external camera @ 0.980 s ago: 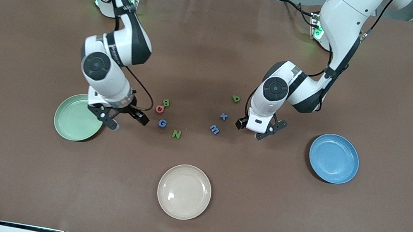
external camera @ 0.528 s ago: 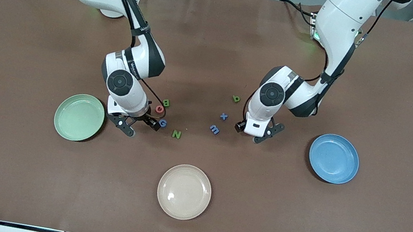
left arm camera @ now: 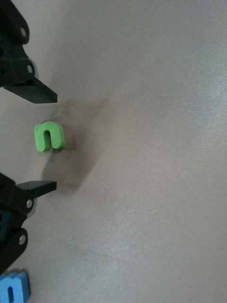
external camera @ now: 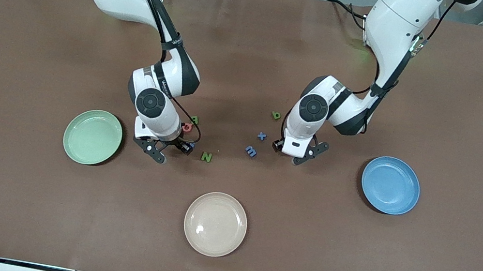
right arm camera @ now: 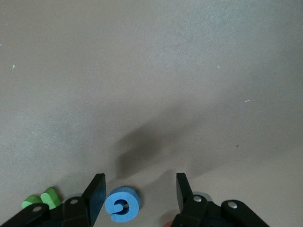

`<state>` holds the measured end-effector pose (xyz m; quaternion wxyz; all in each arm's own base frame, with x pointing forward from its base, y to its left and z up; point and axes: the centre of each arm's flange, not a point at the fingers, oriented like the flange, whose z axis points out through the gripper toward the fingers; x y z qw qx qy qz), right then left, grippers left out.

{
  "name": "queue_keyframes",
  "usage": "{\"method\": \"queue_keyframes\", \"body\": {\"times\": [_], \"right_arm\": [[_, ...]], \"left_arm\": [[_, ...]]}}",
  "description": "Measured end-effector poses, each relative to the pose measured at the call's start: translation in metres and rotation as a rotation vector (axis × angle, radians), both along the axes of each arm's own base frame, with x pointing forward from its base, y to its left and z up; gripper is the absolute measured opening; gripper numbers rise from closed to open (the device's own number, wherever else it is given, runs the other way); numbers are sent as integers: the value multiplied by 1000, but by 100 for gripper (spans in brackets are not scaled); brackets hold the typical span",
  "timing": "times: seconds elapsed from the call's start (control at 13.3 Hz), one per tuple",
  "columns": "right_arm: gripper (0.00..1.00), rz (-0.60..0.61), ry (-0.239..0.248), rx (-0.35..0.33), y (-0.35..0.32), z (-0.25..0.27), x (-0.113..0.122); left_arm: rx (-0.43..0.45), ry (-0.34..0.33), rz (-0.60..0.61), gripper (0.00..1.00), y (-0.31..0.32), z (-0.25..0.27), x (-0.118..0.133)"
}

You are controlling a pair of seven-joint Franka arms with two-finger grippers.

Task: Sort upper and lower case letters into plates
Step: 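Grasp the green u with the left gripper while the right gripper grasps blue G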

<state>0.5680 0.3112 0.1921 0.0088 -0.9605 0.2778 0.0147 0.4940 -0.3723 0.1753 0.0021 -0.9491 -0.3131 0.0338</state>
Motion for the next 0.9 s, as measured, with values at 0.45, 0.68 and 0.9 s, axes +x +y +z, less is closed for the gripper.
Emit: {"method": "queue_keyframes", "body": {"times": [0.45,0.68,0.9], "right_arm": [[66,-14,2,-1,11,-7,-5],[64,-20,1,-1,20,-7,-9],[64,-28,0,-1,28,-6,-14]], "left_arm": [[3,4,-3,63,-2,-3,-2],[4,3,-2,61,-1,-3,-2],[4,3,-2,57,-1,-3,-2]]}}
